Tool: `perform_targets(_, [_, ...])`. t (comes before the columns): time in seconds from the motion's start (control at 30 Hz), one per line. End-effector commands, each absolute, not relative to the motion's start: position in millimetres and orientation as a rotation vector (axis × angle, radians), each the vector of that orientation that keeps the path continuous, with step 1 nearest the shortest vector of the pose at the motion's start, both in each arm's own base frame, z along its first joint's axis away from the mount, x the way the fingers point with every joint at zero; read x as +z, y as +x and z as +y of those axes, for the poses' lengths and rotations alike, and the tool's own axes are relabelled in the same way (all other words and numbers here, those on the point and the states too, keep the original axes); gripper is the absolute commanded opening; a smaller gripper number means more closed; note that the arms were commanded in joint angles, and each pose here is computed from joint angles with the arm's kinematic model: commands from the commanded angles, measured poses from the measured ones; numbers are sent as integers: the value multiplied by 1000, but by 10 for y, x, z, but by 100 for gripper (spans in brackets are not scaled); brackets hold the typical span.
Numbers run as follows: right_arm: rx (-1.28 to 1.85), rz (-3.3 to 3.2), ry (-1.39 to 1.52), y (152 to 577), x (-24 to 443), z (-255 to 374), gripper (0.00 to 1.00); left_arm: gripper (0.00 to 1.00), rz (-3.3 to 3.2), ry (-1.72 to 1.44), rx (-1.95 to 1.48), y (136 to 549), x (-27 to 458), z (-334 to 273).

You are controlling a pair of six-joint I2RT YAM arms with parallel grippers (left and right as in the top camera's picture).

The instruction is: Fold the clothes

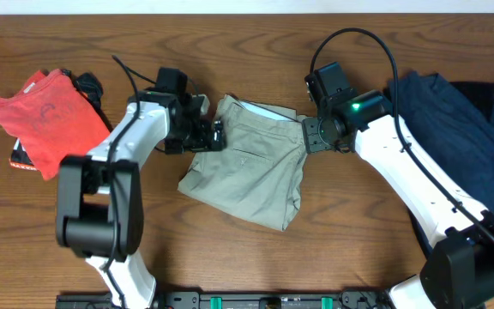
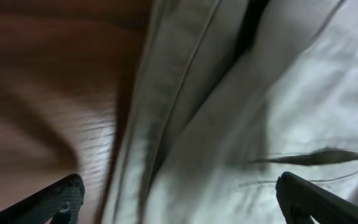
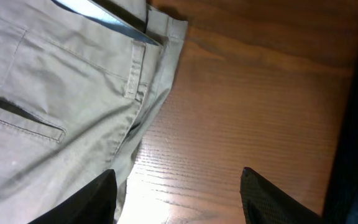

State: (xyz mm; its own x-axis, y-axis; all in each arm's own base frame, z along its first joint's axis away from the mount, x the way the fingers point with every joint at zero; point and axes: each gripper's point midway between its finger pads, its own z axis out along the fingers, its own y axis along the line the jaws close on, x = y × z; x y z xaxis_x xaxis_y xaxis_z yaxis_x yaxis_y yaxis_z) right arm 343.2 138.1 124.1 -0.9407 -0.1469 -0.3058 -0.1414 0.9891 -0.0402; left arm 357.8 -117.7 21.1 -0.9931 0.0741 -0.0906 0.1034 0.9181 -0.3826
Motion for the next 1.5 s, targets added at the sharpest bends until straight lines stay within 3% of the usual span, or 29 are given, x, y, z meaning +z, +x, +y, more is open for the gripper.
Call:
perform_targets(0.0, [-15, 2816, -164, 3444, 1289, 1375, 62, 100, 3008, 254, -781, 3488, 94, -1331])
perform_targets(0.07, [-17, 2820, -165, 3434, 1286, 1370, 62, 95, 3028, 245, -861, 3429, 21, -1396])
perform_targets(0.17, [-25, 2830, -167, 3411, 1279, 1356, 62, 69, 3066, 222, -932, 3340, -66, -1441])
perform_targets(0.2, [-32, 2833, -166, 3404, 1276, 1344, 62, 57, 3074, 219, -933, 3325, -75, -1439])
perform_targets(0.27, [-44, 2835, -164, 3401, 1275, 1325, 62, 20, 3082, 217, -929, 3312, -81, -1432])
perform_targets(0.33, [-59, 2831, -161, 3407, 1277, 1309, 62, 6, 3079, 218, -914, 3323, -63, -1417])
perform_targets(0.57, [-70, 2833, -132, 3430, 1277, 1230, 62, 6, 3072, 18, -478, 3575, 127, -873])
perform_targets(0.93, [-93, 2867, -85, 3392, 1257, 1089, 61, 6, 2495, -420, 271, 4272, 1566, 752])
perform_targets(1.1, [-105, 2889, -84, 3340, 1243, 1067, 61, 6, 2296, -393, 396, 4453, 2023, 1265])
perform_targets(1.47, [-121, 2919, -77, 3268, 1229, 1038, 61, 6, 2117, -599, 520, 4349, 2243, 2298])
